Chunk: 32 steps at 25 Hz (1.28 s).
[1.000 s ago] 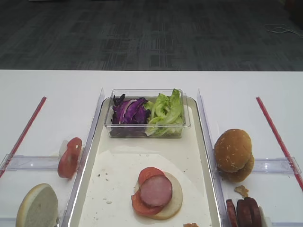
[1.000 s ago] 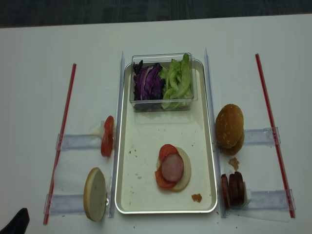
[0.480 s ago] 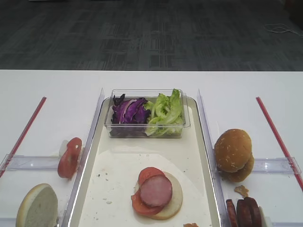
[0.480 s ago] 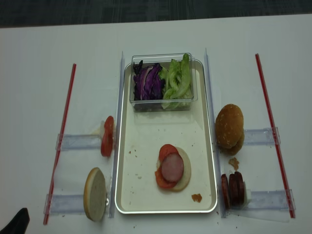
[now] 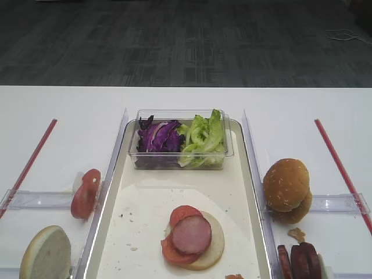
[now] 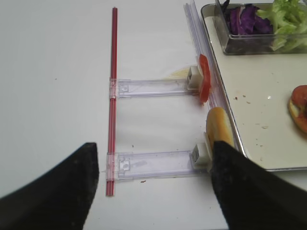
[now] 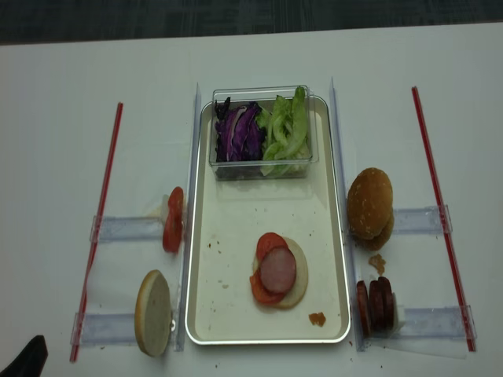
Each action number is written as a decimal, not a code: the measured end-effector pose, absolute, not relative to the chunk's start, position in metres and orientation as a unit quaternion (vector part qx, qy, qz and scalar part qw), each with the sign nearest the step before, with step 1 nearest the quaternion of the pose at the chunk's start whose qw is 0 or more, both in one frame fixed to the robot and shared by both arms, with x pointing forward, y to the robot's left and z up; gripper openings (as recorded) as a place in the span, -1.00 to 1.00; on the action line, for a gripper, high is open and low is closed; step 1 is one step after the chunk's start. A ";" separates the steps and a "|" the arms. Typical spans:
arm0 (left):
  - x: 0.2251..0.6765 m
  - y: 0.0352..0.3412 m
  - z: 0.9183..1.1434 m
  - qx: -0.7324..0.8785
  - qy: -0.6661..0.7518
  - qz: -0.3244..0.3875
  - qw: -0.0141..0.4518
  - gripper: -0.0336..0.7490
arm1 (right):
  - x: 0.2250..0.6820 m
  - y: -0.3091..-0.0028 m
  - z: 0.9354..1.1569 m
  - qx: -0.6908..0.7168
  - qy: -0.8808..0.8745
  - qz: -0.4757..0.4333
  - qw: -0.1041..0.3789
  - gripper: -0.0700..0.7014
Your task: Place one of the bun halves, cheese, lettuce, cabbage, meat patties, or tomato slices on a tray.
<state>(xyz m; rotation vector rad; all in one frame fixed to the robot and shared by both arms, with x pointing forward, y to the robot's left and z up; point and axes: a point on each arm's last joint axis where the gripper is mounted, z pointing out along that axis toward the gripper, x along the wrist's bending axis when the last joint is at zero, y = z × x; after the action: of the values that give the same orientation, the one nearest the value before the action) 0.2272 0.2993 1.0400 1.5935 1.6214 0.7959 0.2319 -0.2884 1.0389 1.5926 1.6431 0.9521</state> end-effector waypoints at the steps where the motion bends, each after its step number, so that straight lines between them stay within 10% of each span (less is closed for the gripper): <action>1: 0.227 0.299 1.040 0.618 0.628 0.308 0.358 0.28 | 0.232 -0.288 1.039 0.608 0.627 0.363 0.326 0.23; 32: 0.227 0.299 1.040 0.618 0.628 0.308 0.358 0.28 | 0.232 -0.289 1.039 0.608 0.627 0.363 0.326 0.23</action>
<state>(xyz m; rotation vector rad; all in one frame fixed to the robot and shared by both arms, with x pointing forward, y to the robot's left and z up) 0.2272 0.2993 1.0400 1.5935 1.6214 0.7959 0.2319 -0.2885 1.0388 1.5924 1.6426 0.9501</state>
